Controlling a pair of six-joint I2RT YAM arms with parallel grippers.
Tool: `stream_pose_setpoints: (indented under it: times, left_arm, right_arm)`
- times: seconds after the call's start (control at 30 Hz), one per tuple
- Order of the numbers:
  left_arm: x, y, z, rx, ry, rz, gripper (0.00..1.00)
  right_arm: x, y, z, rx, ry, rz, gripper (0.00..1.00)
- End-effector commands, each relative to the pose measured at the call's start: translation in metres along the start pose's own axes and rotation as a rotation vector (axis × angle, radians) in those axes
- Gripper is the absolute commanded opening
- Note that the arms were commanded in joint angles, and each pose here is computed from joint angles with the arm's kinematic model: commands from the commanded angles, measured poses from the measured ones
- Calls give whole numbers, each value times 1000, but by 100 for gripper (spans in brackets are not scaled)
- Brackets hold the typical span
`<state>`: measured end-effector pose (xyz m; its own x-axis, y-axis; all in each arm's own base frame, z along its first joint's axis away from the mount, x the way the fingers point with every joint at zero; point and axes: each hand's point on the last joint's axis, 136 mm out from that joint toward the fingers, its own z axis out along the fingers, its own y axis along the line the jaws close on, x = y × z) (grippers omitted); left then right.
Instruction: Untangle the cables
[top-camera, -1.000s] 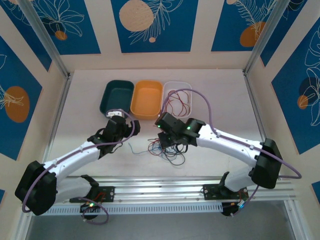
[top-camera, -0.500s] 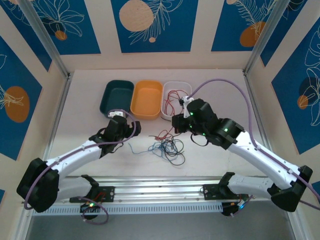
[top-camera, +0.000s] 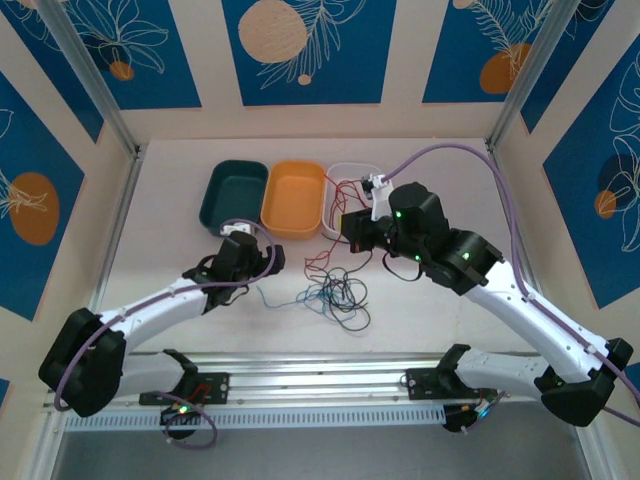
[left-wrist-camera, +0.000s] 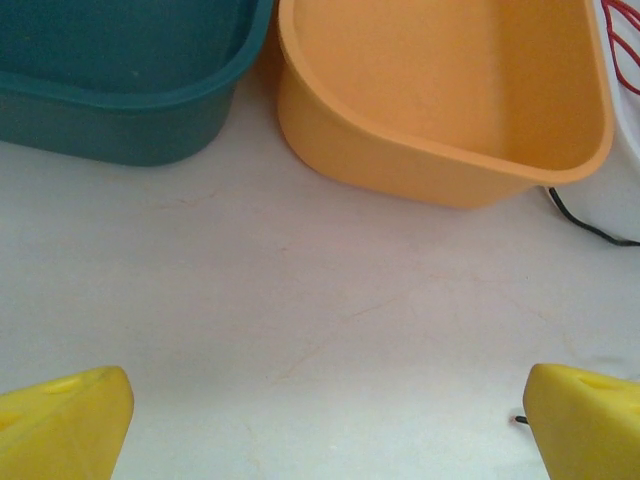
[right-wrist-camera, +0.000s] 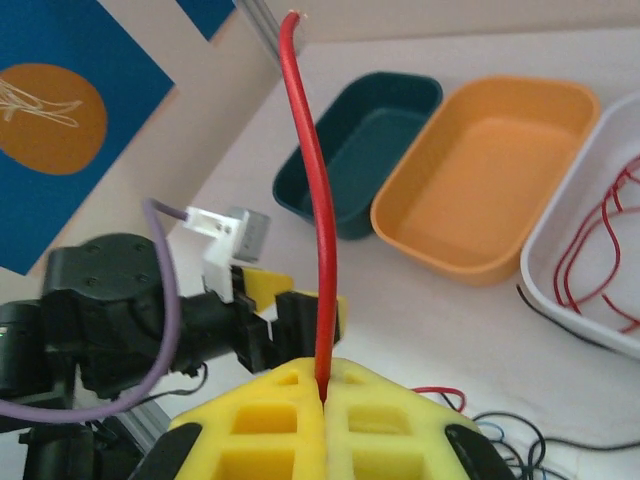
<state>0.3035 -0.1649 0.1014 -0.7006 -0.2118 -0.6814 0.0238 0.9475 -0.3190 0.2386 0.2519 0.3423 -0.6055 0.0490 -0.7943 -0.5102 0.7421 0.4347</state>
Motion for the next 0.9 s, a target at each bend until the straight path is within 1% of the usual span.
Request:
stream_pose_setpoints:
  times: [0.0,0.53,0.7,0.87]
  left_arm:
    - [-14,-10,0,35,-26,-7,100]
    - [-12,-10,3,33,-18,-7,100]
    - [-13,-10,2,32,-20,-3,100]
    - [-14,-8,0,24,-26,6,100]
  right_arm:
    - [-25,20,-8,-75,-60,-52,0]
    - [-71,50,-13,-166,-122,-123,0]
    - [-83,47,-13,-135,-148,-136,0]
    - [-96,27,-10,-49,-168,-129,0]
